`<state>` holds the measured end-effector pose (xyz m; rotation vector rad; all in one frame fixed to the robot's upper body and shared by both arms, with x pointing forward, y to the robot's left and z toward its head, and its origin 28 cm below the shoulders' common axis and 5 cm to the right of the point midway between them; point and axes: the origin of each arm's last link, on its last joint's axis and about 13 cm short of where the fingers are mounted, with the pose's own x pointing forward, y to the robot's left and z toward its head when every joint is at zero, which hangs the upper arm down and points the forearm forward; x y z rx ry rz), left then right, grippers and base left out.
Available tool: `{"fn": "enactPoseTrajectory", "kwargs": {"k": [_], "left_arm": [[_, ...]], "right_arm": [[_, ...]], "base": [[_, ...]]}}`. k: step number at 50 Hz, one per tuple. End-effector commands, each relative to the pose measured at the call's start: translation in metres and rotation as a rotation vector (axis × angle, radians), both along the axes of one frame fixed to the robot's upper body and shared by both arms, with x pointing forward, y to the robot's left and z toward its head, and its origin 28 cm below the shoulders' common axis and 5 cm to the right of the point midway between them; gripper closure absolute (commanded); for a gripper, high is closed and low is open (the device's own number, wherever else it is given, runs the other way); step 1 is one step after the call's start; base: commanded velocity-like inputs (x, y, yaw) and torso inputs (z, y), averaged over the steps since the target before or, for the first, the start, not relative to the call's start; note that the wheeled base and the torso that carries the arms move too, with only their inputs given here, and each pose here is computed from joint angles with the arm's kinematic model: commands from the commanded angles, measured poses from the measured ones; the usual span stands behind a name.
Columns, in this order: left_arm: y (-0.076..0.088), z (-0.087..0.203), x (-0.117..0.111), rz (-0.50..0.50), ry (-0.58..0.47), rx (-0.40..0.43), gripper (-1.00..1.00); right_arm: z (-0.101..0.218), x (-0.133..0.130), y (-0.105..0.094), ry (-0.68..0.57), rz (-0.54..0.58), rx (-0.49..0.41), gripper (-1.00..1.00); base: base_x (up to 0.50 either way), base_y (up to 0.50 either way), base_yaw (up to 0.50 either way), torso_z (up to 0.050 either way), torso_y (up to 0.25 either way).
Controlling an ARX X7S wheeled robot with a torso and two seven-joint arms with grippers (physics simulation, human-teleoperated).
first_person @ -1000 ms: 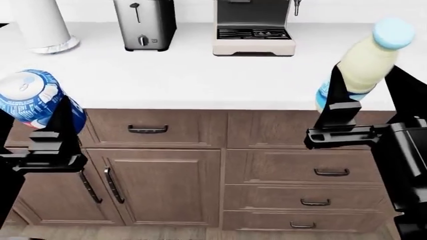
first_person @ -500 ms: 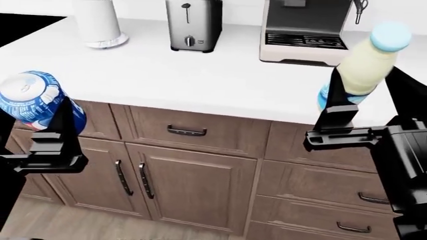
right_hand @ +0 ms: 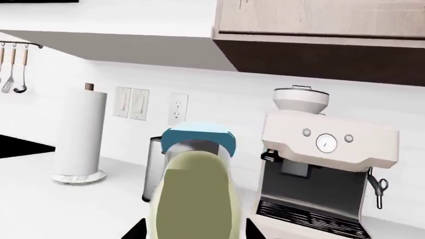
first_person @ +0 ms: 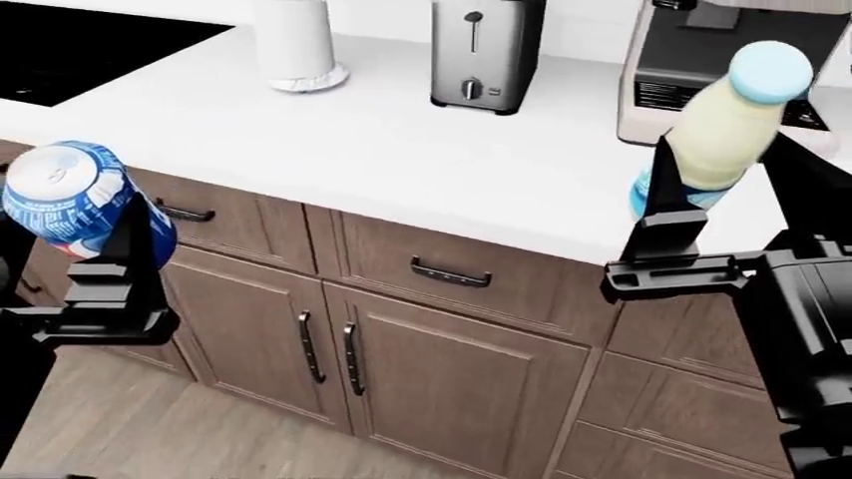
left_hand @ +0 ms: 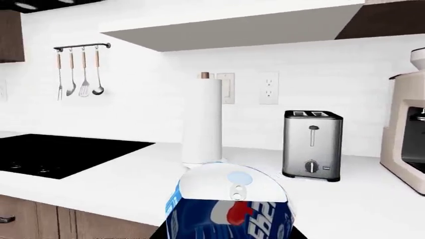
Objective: Move the drinks to the dining counter.
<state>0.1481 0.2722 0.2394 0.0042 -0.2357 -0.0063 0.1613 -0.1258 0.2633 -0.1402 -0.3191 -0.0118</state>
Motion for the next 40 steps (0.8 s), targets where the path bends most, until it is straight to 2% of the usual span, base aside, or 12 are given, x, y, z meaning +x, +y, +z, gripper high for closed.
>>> {"fn": "enactPoseTrajectory", "kwargs": {"k": [1, 40], "left_arm": [[-0.0004, 0.0003, 0.0010, -0.008, -0.002, -0.004, 1.00], [-0.0007, -0.0013, 0.0002, -0.009, 0.002, -0.002, 1.00]], "right_arm": [[0.0036, 0.0016, -0.0007, -0.030, -0.010, -0.010, 1.00], [0.0017, 0.0001, -0.0014, -0.025, -0.010, -0.016, 1.00]], "base": [[0.09, 0.03, 0.50, 0.000, 0.000], [0.09, 0.04, 0.50, 0.000, 0.001]]}}
